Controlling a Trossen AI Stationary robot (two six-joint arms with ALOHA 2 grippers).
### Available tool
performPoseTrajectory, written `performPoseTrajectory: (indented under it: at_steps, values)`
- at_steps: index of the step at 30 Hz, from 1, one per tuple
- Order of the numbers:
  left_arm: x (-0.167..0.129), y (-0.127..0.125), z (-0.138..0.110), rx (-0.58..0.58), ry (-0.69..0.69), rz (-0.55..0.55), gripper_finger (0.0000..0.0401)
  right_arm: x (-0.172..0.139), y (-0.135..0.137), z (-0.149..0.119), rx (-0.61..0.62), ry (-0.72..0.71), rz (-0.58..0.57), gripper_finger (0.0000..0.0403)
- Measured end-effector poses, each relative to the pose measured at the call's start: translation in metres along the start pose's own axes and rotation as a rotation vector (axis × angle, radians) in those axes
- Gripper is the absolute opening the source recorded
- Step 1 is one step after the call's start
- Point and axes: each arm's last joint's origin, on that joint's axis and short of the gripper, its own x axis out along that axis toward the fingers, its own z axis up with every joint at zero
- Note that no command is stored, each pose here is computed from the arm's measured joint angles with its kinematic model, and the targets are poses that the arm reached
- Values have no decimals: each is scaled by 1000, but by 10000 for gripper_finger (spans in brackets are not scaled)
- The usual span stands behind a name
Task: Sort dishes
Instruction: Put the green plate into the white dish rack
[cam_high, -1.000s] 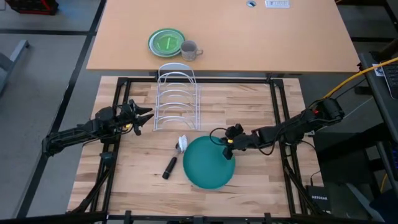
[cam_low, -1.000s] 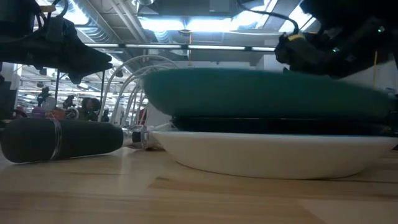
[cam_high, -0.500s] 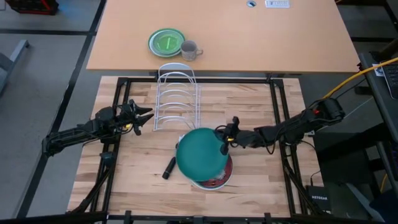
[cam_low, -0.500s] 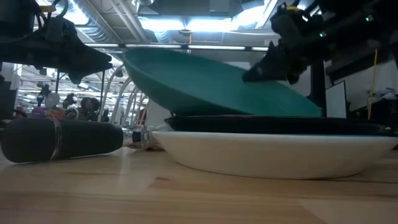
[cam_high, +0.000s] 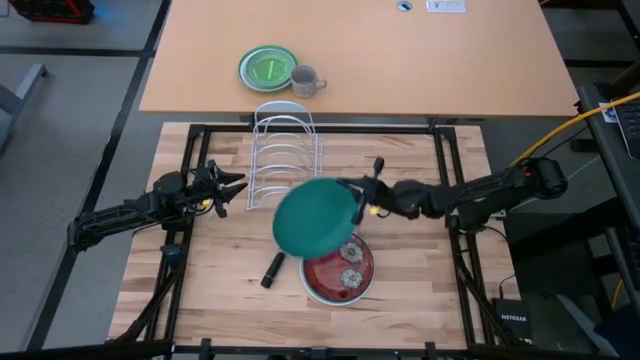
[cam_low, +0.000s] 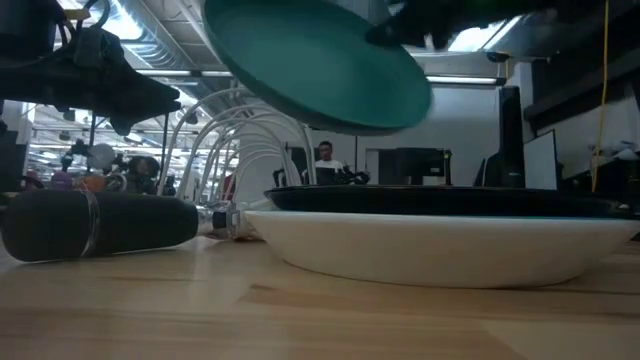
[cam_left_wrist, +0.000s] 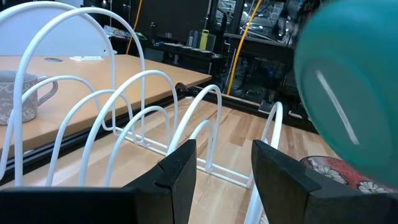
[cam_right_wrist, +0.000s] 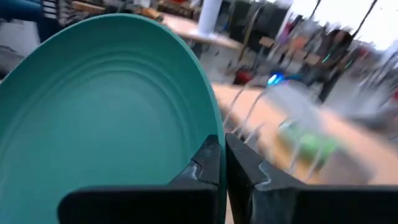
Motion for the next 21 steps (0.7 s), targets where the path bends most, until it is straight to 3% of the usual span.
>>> performPoseTrajectory:
  at_steps: [6, 11, 16, 21]
  values:
    - [0, 0, 0, 0, 0, 0, 143, 19, -37, 46, -237, -40, -133, 8]
    - [0, 0, 0, 0, 0, 0, 143, 28, -76, 79, -358, -64, -272, 8]
    - [0, 0, 0, 0, -1, 0, 143, 43, -109, 88, -437, -34, -382, 8]
    - [0, 0, 0, -4, 0, 0, 143, 72, -134, 90, -548, -41, -379, 8]
